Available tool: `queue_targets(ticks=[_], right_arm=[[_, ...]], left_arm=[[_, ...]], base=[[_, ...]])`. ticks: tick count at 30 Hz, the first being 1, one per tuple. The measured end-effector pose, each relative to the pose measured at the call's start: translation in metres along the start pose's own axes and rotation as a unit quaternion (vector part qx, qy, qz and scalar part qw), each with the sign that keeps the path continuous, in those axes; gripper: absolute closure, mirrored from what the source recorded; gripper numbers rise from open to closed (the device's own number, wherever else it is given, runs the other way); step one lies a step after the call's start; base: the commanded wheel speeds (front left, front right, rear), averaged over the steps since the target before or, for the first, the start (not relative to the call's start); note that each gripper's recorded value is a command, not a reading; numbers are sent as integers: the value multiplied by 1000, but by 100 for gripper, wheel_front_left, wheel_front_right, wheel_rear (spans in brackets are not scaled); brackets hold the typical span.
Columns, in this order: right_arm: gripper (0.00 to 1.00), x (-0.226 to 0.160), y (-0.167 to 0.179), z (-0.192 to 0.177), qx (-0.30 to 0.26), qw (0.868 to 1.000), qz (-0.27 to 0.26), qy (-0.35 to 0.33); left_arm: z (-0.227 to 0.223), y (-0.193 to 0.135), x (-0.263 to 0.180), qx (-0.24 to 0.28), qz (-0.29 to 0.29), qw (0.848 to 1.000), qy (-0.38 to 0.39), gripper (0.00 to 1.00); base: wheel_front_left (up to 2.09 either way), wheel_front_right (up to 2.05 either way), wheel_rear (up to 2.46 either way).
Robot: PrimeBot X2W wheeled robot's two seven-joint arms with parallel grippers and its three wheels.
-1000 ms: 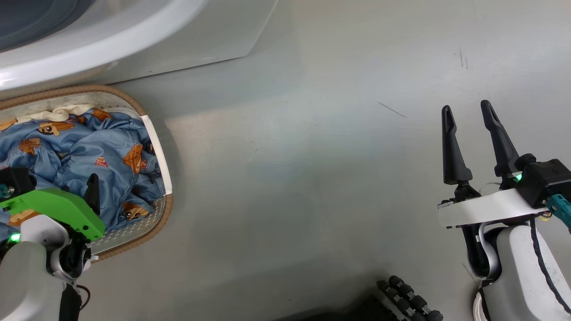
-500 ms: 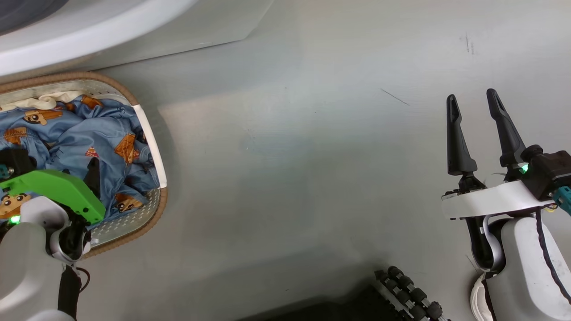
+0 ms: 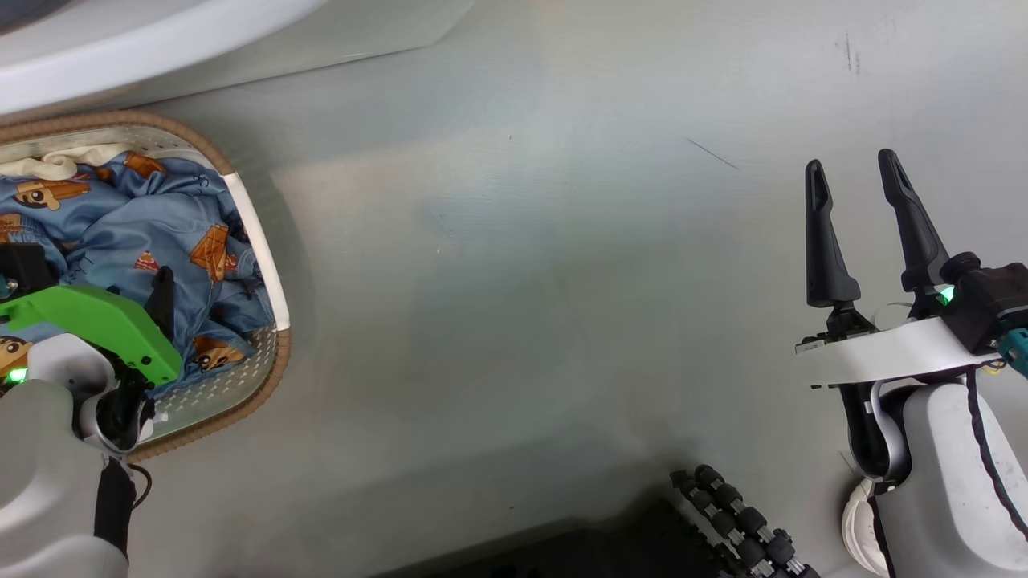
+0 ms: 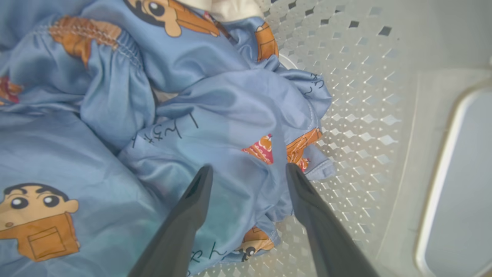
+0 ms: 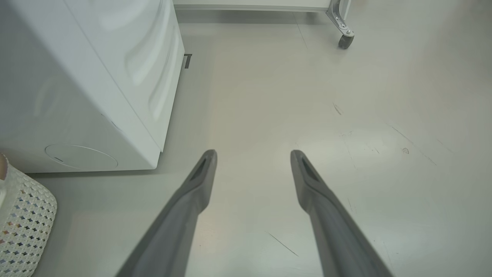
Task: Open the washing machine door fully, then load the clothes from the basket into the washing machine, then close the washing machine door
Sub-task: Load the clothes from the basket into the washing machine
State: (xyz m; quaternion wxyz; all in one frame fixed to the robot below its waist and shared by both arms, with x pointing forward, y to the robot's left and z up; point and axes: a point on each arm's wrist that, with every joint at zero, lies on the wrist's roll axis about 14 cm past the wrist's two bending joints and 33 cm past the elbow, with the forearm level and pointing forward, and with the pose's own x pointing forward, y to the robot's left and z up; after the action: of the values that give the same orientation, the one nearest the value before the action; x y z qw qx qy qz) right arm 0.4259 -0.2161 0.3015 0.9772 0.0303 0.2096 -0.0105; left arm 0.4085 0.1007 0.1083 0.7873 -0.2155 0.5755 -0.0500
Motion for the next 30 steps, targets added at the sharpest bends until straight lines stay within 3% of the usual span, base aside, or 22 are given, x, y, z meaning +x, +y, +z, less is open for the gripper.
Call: queue_targets(ticks=[30], right_arm=[[0,2,-5,-16,-5,1000,-6,22]], left_arm=[[-10,6,30,7,9,1000,25,0]], base=[[0,0,0]])
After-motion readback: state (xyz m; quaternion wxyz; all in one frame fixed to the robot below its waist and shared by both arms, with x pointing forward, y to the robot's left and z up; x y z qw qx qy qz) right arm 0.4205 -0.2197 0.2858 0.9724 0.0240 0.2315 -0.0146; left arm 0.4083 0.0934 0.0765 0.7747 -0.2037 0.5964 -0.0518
